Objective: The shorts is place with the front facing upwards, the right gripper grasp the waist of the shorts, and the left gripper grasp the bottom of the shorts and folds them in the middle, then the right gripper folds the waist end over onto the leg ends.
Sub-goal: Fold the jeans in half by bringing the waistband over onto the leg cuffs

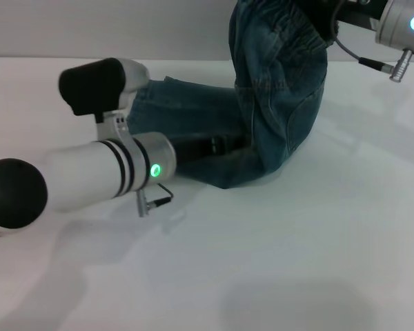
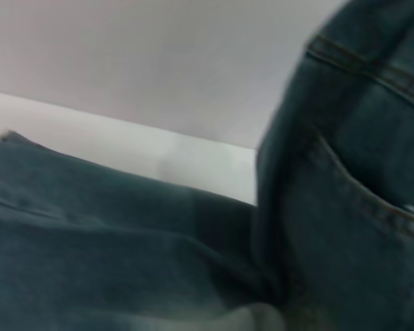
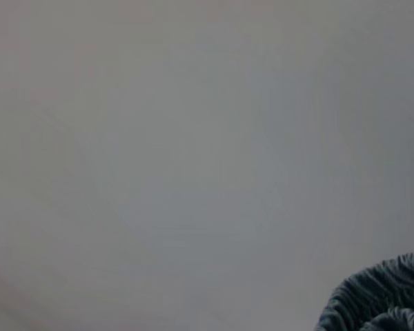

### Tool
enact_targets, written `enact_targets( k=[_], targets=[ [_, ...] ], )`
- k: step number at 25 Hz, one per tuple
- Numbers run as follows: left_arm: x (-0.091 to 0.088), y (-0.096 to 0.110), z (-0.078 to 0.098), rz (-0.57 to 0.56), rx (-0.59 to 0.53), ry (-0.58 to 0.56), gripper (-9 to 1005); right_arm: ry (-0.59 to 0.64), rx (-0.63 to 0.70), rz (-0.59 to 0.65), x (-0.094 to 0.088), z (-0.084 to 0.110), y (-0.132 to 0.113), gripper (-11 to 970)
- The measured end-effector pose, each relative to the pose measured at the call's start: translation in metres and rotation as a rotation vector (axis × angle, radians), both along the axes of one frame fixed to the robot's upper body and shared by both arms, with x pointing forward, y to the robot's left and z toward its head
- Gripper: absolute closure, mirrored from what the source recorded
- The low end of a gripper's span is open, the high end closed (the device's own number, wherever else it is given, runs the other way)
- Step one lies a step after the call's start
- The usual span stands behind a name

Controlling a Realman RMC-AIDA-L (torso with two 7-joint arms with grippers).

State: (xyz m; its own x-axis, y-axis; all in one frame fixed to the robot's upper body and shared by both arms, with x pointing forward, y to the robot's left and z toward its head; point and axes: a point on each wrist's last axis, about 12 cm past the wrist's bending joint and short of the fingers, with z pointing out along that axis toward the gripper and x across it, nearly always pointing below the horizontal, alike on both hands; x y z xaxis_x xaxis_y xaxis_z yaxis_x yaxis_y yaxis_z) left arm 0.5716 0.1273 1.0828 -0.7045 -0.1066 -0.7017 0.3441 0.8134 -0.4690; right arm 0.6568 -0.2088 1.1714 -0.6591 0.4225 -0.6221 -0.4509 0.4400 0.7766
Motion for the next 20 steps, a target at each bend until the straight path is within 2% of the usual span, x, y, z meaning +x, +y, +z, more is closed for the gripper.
enact_targets(
  k=[8,10,20],
  targets=[
    [-0.011,-0.022,-0.001,-0.070,-0.032,0.030,150,-0.007,-0.009,-0.005,0.003,0.001,0.003,935],
    [-0.016,-0.033,0.001,-0.114,-0.048,0.033,151,-0.009,-0.013,-0.010,0.003,0.001,0.002,935],
    [-0.021,-0.047,0.001,-0.179,-0.070,0.053,152,-0.002,-0.024,-0.008,0.004,-0.004,0.009,935]
  ],
)
